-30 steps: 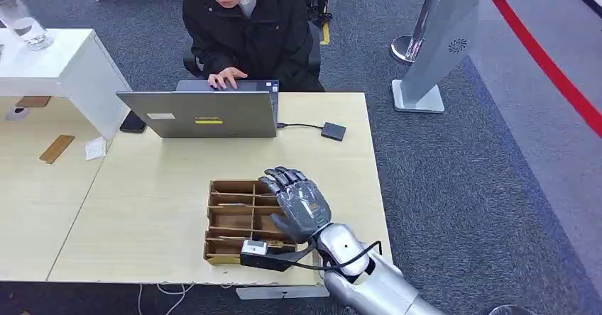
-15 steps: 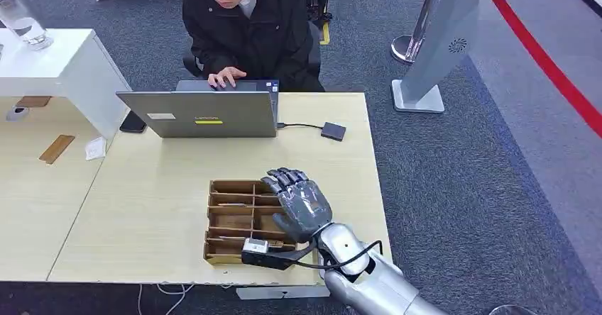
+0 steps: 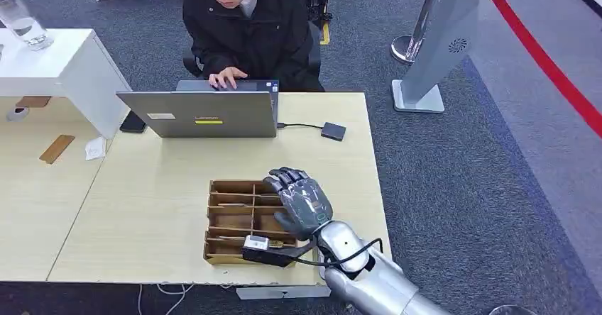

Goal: Pass the card to the sensor for recognition and then transmit it.

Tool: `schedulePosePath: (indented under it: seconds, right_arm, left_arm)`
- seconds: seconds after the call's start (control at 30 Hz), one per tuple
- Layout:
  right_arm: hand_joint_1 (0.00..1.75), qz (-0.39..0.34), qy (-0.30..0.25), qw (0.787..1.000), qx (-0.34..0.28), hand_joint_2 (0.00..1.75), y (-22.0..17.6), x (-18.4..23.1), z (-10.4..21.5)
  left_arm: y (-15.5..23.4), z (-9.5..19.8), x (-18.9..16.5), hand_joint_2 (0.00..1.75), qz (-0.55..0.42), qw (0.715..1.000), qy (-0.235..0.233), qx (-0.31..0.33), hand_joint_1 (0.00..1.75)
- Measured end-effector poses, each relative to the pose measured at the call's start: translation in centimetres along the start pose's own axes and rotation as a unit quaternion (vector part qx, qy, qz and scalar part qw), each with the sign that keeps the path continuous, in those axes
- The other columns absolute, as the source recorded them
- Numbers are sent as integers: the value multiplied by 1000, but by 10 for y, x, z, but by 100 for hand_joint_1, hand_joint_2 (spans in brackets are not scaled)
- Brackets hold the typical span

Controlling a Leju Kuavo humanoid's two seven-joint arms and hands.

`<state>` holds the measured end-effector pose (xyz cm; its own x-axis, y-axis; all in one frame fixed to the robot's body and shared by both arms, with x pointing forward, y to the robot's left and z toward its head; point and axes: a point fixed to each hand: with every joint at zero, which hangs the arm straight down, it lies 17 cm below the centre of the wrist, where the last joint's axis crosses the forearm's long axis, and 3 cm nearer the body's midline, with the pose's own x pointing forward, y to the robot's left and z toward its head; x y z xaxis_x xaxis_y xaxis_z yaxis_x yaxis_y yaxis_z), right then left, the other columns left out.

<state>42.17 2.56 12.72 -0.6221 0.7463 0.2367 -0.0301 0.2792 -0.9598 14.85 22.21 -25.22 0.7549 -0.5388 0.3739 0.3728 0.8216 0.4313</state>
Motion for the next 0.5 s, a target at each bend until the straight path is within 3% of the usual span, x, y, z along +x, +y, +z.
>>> schedulePosePath:
  seconds: [0.3,0.5]
  right_arm:
    - [73,-1,2,1000,1,175,0,0,-2]
    - [73,-1,2,1000,0,175,-1,-1,-4]
  left_arm:
    - [0,0,0,0,-1,1000,-1,0,0]
    - [0,0,1,0,-1,1000,-1,0,0]
